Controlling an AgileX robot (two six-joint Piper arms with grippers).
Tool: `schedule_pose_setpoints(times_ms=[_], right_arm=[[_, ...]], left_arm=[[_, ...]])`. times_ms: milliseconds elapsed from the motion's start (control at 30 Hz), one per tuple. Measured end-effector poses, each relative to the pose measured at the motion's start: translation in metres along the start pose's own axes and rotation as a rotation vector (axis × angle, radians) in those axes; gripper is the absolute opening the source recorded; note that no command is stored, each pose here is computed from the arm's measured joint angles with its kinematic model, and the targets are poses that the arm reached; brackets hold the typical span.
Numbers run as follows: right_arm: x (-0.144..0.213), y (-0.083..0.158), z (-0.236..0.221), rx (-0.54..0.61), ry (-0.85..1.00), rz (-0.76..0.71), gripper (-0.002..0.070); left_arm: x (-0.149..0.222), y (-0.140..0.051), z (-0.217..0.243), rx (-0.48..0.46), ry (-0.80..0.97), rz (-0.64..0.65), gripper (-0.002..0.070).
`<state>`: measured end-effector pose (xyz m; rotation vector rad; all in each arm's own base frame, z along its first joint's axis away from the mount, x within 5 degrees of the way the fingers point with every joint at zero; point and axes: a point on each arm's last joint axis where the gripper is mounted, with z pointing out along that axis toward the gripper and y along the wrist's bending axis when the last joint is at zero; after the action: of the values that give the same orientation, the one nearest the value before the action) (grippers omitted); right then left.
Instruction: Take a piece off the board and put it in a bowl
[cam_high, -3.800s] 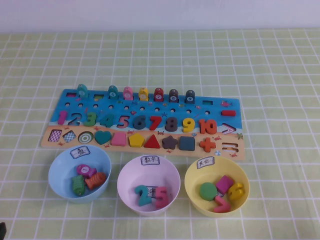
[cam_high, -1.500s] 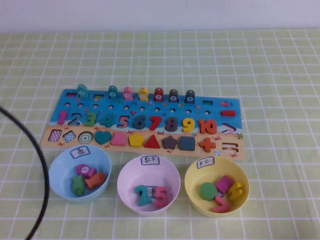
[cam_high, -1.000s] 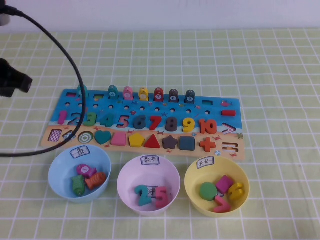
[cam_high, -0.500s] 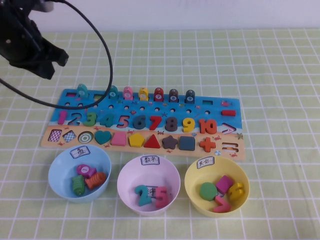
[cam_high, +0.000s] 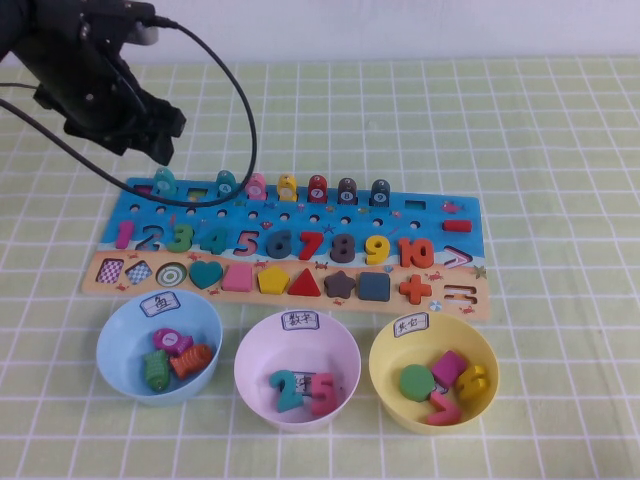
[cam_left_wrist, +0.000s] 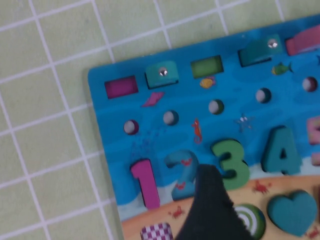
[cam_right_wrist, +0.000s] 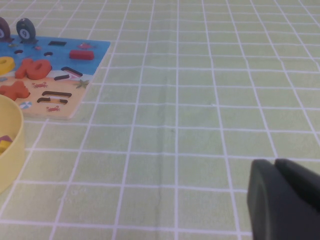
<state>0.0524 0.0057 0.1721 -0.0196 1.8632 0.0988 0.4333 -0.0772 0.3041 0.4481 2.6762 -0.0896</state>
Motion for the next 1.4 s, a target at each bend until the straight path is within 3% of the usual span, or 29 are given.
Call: schedule_pose_setpoints(times_ms=[767,1400], right_arm=[[0.000,0.000,0.000,0.000,0.000,0.000,-0.0017],[0.000,0.000,0.000,0.000,0.000,0.000,-0.0017]], left_arm=[[-0.009,0.011,0.080,-0.053,-0.045,-0.046,0.0411],[-0.010,0.013,0.109,-0.061,-0.068,-0.051,0.0411]])
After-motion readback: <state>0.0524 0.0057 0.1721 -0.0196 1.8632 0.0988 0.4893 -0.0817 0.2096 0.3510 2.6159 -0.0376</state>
